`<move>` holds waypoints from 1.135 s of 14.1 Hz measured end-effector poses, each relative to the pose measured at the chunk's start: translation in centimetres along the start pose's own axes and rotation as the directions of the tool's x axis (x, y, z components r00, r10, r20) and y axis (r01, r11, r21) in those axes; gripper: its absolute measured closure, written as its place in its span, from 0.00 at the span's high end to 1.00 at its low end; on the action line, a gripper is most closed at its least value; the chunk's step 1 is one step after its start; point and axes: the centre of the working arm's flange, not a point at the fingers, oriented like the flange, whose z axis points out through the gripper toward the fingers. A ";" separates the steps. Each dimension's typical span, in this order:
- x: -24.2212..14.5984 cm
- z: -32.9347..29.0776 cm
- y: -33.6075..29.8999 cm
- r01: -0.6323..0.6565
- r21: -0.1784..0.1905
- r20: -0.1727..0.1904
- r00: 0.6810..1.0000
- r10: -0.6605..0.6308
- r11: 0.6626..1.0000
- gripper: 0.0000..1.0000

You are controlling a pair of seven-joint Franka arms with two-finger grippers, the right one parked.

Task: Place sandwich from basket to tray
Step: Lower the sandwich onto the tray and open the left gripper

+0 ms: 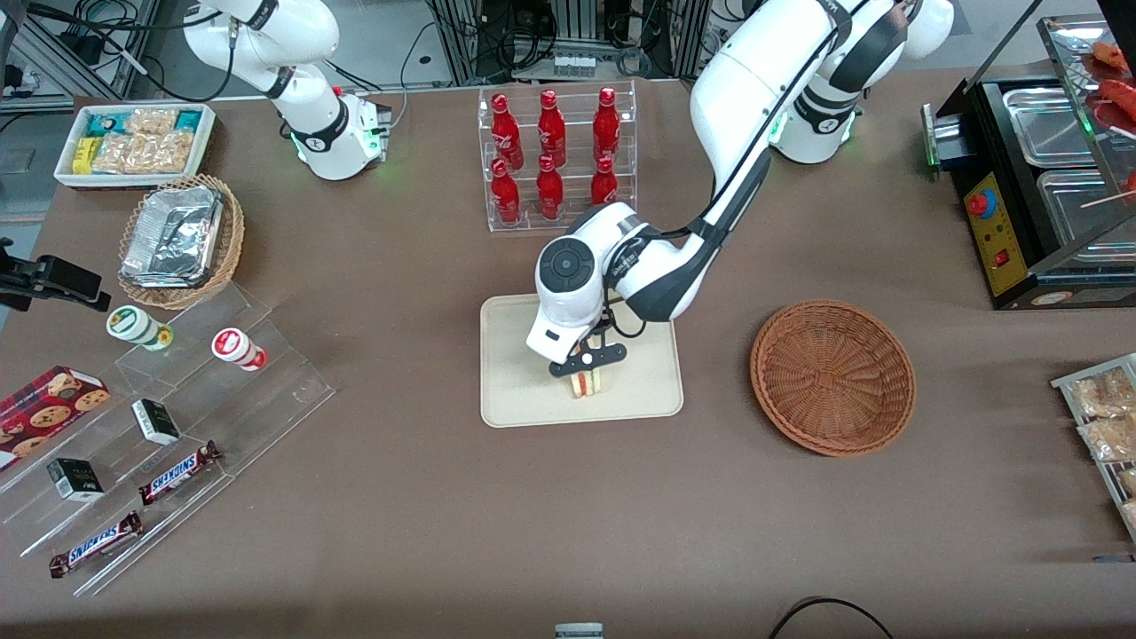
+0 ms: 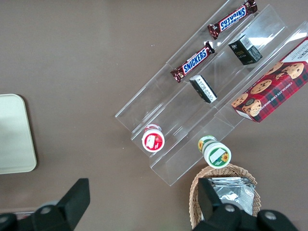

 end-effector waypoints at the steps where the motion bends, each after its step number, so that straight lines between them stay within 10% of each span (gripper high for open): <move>1: -0.1 0.2 0.0 0.001 0.003 0.000 1.000 -0.001 1.000 0.18; 9: -0.3 1.2 0.1 0.009 0.015 0.005 1.000 -0.009 1.000 0.17; 16: 0.1 0.1 0.6 0.016 -0.006 -0.011 1.000 -0.016 1.000 0.82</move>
